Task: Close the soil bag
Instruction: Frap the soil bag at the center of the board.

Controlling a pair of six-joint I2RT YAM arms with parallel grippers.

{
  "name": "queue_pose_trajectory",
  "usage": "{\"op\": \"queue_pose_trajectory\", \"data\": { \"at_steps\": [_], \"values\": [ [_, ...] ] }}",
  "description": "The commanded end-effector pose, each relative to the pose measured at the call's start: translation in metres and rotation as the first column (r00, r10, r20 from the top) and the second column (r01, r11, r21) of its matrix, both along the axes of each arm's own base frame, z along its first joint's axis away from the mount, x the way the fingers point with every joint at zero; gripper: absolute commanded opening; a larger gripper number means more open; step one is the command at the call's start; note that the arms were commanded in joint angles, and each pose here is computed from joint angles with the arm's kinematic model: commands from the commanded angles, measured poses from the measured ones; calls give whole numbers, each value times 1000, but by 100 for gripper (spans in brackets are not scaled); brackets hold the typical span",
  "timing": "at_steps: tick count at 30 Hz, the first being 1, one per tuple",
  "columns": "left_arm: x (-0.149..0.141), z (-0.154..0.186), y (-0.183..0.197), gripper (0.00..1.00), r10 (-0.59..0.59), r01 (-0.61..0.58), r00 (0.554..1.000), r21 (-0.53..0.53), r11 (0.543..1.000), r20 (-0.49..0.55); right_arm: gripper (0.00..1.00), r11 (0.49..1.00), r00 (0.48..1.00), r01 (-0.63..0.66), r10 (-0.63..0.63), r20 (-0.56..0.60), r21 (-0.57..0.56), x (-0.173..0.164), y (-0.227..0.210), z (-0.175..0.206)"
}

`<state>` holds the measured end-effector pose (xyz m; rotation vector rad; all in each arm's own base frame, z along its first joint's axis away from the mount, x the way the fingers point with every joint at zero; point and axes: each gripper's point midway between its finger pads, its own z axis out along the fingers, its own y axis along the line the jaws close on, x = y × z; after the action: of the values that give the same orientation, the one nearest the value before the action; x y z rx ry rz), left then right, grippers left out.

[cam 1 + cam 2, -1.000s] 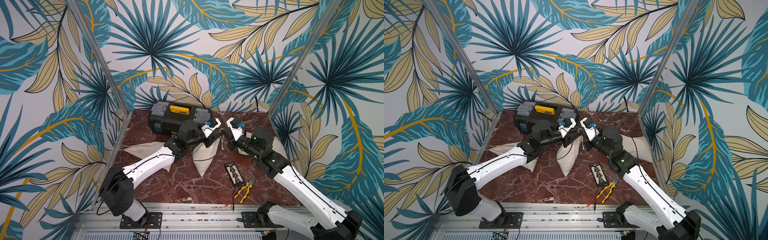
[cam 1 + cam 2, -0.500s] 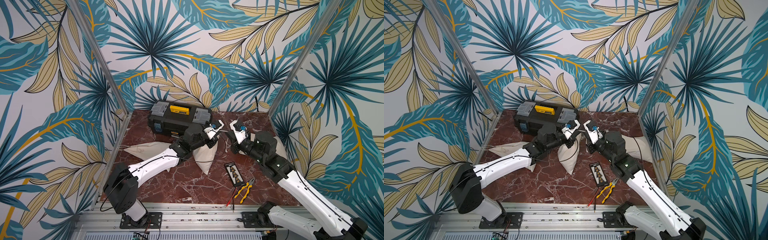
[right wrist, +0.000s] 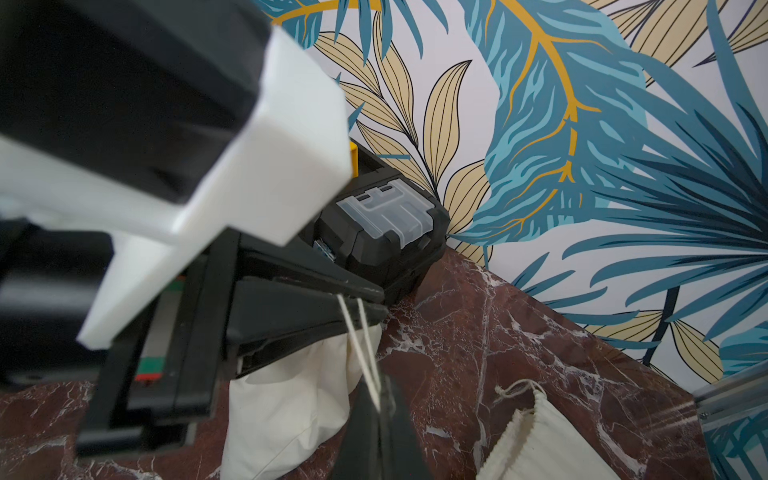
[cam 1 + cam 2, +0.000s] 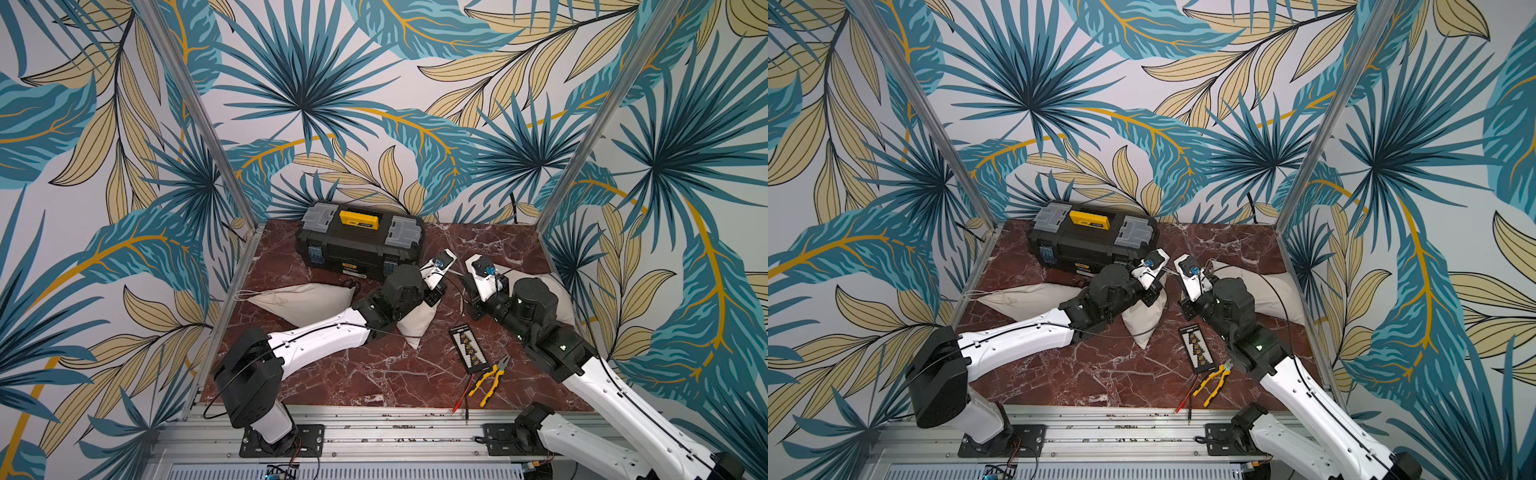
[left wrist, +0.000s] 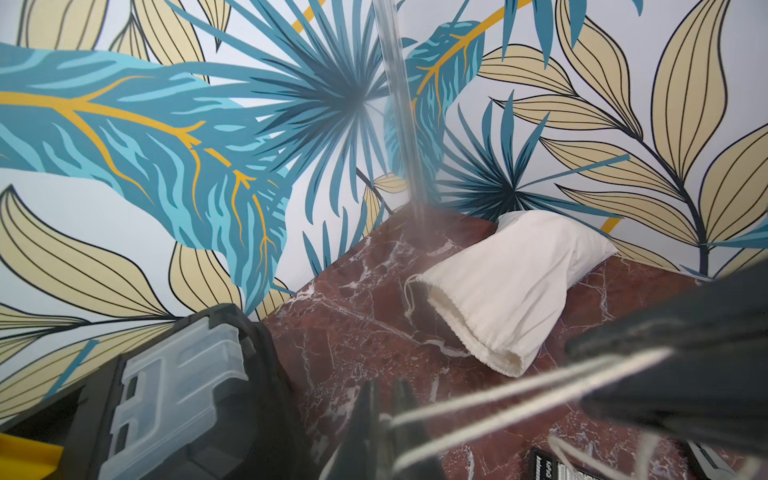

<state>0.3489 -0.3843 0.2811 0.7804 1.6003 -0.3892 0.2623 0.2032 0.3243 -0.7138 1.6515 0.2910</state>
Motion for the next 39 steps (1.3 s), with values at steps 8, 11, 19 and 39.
{"op": "queue_pose_trajectory", "data": {
  "at_steps": [8,11,19,39],
  "values": [
    [69,-146,260,7,816,-675,573,521,522,-75,0,927,922,143,-252,293,347,-27,-73,129],
    [70,-149,267,9,828,-684,555,523,509,-81,0,926,922,147,-255,292,347,-27,-73,128],
    [70,-145,285,17,844,-714,526,485,505,-104,0,937,929,119,-222,296,330,-26,-66,124],
    [43,-107,355,0,900,-826,413,358,436,-142,0,959,980,7,-63,188,284,13,-10,73]
  ]
}}
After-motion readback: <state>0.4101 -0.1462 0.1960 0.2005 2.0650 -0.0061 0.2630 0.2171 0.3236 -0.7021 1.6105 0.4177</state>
